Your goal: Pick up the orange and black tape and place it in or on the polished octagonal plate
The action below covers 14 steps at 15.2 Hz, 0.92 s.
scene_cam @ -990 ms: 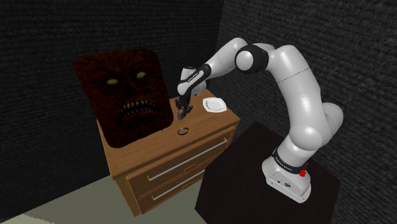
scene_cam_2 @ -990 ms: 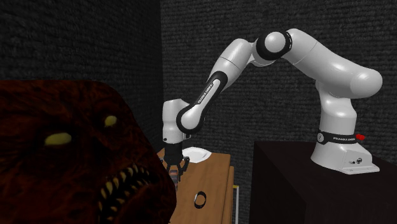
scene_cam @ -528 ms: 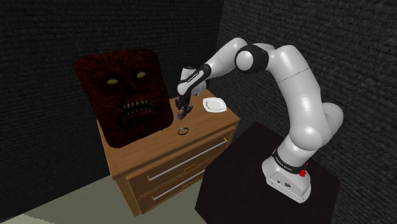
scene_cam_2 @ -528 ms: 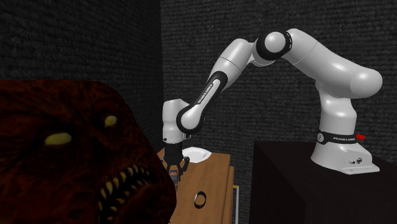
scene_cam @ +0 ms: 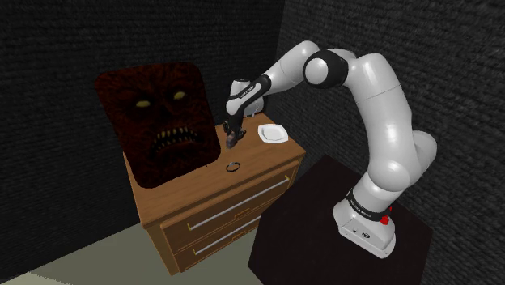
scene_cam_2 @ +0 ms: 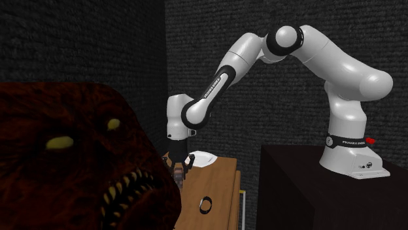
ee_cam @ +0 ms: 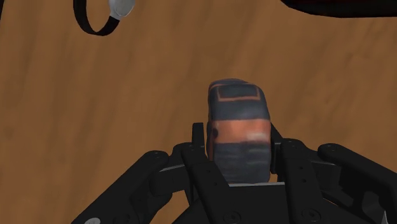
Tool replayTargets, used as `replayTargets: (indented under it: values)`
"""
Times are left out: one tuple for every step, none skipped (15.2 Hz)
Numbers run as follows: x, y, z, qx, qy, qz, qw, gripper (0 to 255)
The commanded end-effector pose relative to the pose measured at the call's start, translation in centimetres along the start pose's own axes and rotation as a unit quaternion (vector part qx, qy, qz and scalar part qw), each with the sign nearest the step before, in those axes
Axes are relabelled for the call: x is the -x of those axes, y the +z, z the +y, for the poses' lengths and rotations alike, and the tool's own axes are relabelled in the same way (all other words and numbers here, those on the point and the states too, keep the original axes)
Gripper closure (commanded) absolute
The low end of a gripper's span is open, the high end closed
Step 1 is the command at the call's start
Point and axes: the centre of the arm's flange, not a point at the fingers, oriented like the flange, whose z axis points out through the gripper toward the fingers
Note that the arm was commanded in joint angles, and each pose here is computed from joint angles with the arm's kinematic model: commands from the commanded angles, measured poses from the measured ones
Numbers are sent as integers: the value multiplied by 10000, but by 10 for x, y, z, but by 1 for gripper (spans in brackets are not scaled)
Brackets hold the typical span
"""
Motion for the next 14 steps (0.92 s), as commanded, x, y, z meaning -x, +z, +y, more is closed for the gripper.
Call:
replayTargets:
  values:
    - [2,-11,-1,-1,-1,0,10000,255]
    - [3,-16,-1,-1,-1,0,10000,255]
    - [4,-22,-1,-1,-1,0,10000,255]
    - [4,-27,-1,-1,-1,0,10000,255]
    - [5,-32,-1,-1,-1,0,10000,255]
    - [5,-37,-1,-1,-1,0,10000,255]
    - [6,-42,-1,-1,-1,0,10000,255]
    - [7,-48,-1,-1,-1,0,10000,255]
    - [7,-53,-1,-1,-1,0,10000,255]
    - [8,-58,-1,-1,-1,0,10000,255]
    - [9,-63,-1,-1,-1,0,10000,255]
    - [-3,-64,4,-1,-1,0,10000,255]
    - [-15,-66,10,-1,-1,0,10000,255]
    - [-27,-68,16,-1,-1,0,10000,255]
